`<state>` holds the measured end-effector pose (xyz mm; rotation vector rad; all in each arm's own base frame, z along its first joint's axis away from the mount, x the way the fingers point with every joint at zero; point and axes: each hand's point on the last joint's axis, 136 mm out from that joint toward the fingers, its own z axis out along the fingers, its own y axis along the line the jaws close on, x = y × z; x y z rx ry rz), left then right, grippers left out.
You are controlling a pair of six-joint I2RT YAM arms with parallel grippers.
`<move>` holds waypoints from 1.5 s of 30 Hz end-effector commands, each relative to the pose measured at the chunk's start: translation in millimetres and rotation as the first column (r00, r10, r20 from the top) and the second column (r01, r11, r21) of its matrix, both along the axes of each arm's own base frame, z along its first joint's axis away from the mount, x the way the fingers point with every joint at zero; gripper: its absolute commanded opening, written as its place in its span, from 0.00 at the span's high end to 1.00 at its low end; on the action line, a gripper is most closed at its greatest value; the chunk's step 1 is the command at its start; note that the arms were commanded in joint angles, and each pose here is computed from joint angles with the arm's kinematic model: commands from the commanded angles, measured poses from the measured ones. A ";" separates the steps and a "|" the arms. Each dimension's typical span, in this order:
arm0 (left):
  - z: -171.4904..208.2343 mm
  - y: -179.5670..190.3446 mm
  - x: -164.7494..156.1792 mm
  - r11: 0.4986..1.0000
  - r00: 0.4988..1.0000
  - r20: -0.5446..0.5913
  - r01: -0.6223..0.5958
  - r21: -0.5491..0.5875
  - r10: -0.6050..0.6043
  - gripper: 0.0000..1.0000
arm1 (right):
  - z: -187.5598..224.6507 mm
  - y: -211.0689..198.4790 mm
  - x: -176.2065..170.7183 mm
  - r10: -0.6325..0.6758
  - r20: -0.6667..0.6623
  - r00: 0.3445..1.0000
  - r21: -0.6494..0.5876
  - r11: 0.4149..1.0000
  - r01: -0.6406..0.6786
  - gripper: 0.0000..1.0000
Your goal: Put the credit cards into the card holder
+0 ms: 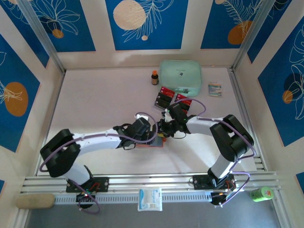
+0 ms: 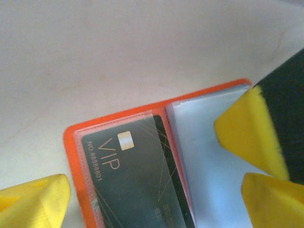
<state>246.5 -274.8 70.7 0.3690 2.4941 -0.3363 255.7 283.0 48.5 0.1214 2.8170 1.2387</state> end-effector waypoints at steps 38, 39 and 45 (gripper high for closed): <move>-1.0 62.3 -5.3 0.994 0.995 0.016 -0.093 -0.058 0.094 0.00 | 4.1 63.5 4.7 0.022 -0.060 0.998 -0.021 1.000 -0.024 0.46; -3.1 61.0 -4.7 0.995 0.996 0.012 -0.089 -0.053 0.090 0.00 | 4.9 63.3 5.2 0.021 -0.059 0.998 -0.020 1.000 -0.022 0.46; -20.0 61.1 -4.4 0.996 0.996 -0.012 -0.086 -0.014 0.086 0.00 | 14.7 59.2 7.7 0.012 -0.046 0.999 -0.006 1.000 -0.013 0.46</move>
